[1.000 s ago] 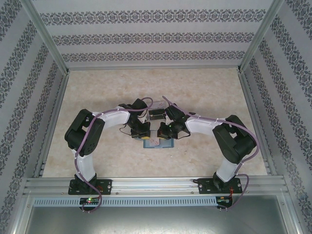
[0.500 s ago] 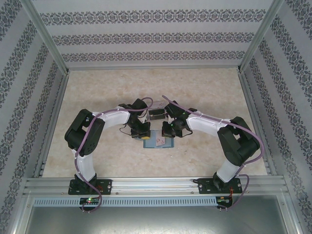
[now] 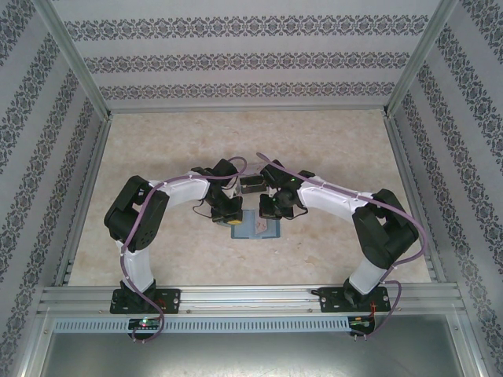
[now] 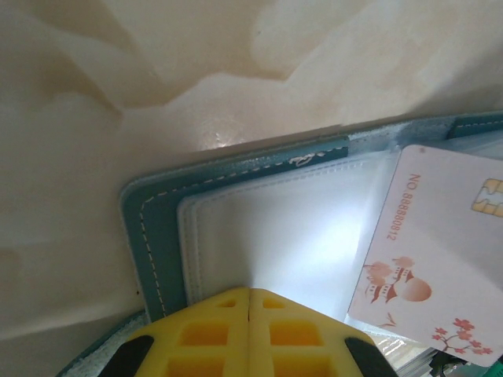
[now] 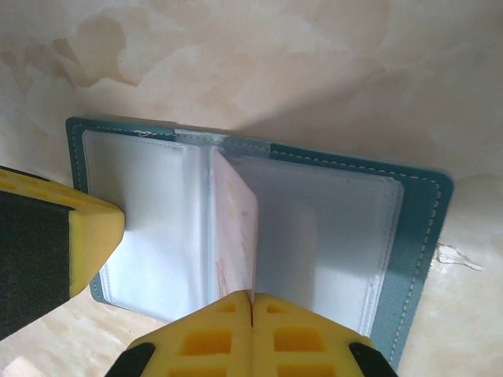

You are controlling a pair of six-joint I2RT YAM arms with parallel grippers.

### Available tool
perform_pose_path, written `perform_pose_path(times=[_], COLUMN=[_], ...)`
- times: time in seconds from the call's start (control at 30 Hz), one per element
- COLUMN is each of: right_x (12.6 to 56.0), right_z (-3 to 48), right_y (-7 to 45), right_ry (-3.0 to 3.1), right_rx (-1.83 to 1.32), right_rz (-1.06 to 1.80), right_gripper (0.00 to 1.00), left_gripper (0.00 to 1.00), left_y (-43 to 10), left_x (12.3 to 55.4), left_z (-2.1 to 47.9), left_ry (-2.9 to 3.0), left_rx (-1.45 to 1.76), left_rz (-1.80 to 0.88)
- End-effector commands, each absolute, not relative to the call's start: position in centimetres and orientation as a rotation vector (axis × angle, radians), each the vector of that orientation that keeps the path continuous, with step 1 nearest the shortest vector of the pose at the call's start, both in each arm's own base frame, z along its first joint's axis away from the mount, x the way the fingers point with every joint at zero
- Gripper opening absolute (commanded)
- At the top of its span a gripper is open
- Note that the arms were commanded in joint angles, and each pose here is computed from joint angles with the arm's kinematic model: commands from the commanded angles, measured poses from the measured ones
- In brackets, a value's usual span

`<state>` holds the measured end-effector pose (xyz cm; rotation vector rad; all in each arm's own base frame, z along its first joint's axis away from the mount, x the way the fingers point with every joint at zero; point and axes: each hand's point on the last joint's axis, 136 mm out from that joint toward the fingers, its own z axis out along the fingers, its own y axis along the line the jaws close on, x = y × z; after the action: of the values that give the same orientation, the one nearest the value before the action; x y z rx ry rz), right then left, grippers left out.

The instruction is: Take the credit cards out of the card holder

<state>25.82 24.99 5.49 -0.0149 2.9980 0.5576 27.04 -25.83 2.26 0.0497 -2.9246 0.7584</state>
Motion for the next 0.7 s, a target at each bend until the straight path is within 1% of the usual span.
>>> perform_pose_path(times=[0.0,0.13,0.33,0.53,0.67], right_x=[25.4,25.2,24.9,24.9,24.8], right_z=[5.2,5.5,4.7,5.0,5.4], right_y=[23.7,24.2,26.0,26.6,26.8], right_ry=[3.03,3.033,3.056,3.049,3.042], right_rx=[-0.055,-0.08,-0.079,-0.067,-0.055], right_rz=[0.405,0.399,0.498,0.526,0.562], right_gripper=[0.01,0.01,0.02,0.15,0.17], left_gripper=[0.0,0.0,0.0,0.0,0.0], left_y=[-24.5,-24.5,-24.5,-24.6,-24.6], left_x=[25.2,25.3,25.3,25.4,25.5], left_z=[0.1,0.2,0.2,0.3,0.3], left_ry=[-2.897,-2.9,-2.901,-2.903,-2.903], left_rx=[0.041,0.043,0.044,0.044,0.045], left_rz=[0.608,0.609,0.612,0.616,0.618])
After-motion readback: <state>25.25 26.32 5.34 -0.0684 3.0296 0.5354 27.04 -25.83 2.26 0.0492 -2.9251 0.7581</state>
